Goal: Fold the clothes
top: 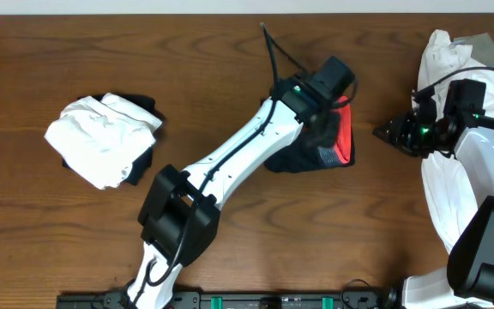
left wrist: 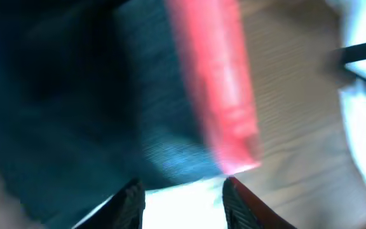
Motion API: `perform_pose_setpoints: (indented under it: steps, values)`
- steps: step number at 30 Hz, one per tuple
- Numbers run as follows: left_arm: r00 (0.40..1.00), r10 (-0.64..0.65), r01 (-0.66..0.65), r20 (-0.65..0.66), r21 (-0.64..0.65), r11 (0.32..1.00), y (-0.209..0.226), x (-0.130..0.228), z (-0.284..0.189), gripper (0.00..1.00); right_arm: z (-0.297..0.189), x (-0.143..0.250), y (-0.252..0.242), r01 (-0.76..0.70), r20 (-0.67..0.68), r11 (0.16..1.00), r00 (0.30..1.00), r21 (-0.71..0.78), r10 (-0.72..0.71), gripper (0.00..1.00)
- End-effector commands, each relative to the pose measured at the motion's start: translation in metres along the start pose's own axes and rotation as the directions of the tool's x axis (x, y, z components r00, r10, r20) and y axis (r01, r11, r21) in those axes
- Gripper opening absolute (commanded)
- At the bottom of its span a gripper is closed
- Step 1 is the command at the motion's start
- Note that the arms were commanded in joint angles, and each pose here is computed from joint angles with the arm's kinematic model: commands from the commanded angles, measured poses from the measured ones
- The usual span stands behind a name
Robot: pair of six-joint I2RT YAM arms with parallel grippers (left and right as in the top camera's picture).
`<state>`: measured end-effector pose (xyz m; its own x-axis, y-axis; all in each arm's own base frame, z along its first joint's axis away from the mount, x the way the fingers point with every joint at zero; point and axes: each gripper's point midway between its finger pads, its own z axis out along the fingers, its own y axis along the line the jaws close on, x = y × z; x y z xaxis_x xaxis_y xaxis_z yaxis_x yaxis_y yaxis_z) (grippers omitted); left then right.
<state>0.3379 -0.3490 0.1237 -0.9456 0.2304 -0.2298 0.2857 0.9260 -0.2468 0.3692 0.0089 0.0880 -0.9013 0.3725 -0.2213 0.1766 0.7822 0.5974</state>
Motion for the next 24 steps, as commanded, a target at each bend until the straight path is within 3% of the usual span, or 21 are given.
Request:
perform_pose_setpoints:
  steps: [1, 7, 12, 17, 24]
  values:
    - [0.995, -0.040, 0.060, 0.091, -0.232, 0.971, 0.064, -0.018, -0.030, 0.42, -0.008, 0.004, 0.057, 0.153, 0.016, 0.947, 0.988, -0.283, -0.154, 0.29]
    - [0.986, -0.163, 0.167, 0.038, -0.340, 0.925, 0.131, -0.009, -0.025, 0.41, 0.009, 0.017, 0.101, 0.271, 0.016, 0.892, 0.959, -0.362, -0.284, 0.27]
    - [0.974, -0.224, 0.215, -0.010, -0.251, 0.944, 0.142, -0.007, -0.005, 0.41, 0.034, 0.028, 0.132, 0.401, 0.034, 0.853, 0.910, -0.333, -0.414, 0.28]
    - [0.980, -0.177, 0.174, -0.087, -0.047, 0.984, 0.116, 0.001, 0.030, 0.43, 0.061, 0.031, 0.120, 0.424, 0.008, 0.901, 0.905, -0.095, -0.425, 0.29]
    - [0.975, -0.183, 0.178, -0.124, -0.049, 0.983, 0.127, 0.029, 0.065, 0.44, 0.065, 0.016, 0.041, 0.293, -0.010, 0.884, 0.951, 0.365, -0.310, 0.30]
